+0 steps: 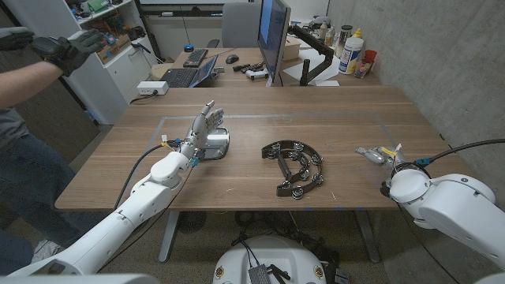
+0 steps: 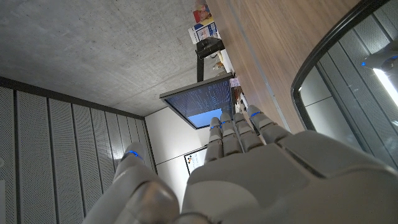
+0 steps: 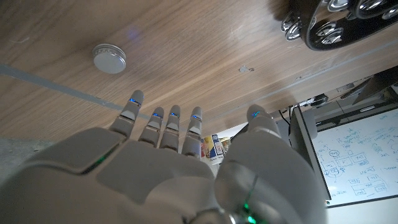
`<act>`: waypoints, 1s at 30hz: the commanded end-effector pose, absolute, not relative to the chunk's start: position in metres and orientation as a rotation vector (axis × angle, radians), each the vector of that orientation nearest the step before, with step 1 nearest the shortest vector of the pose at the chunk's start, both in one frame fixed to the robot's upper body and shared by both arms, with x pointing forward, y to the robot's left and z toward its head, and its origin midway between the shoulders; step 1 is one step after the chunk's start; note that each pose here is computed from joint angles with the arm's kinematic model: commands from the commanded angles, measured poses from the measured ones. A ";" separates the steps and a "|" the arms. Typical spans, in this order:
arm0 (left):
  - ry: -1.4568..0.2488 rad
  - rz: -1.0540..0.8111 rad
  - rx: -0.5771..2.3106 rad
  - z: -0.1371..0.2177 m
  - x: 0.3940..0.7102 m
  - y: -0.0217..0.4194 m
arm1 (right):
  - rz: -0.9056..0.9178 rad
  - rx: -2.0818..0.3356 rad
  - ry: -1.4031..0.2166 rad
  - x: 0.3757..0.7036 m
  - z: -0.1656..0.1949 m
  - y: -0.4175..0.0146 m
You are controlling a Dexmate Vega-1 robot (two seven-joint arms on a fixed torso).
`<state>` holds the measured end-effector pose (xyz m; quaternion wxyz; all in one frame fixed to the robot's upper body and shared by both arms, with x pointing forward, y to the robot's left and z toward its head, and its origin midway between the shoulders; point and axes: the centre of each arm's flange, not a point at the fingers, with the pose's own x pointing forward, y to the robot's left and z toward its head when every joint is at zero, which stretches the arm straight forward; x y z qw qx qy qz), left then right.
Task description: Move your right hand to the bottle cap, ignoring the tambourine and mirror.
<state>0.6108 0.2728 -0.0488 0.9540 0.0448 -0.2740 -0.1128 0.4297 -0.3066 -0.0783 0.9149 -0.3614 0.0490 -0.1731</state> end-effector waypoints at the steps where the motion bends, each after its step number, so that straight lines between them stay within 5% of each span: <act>1: -0.566 -0.232 0.096 -0.047 0.608 0.274 | -0.380 -0.791 0.147 0.425 -0.076 -0.303; 30: -0.578 -0.239 0.085 -0.054 0.593 0.280 | -0.387 -0.800 0.225 0.415 -0.083 -0.306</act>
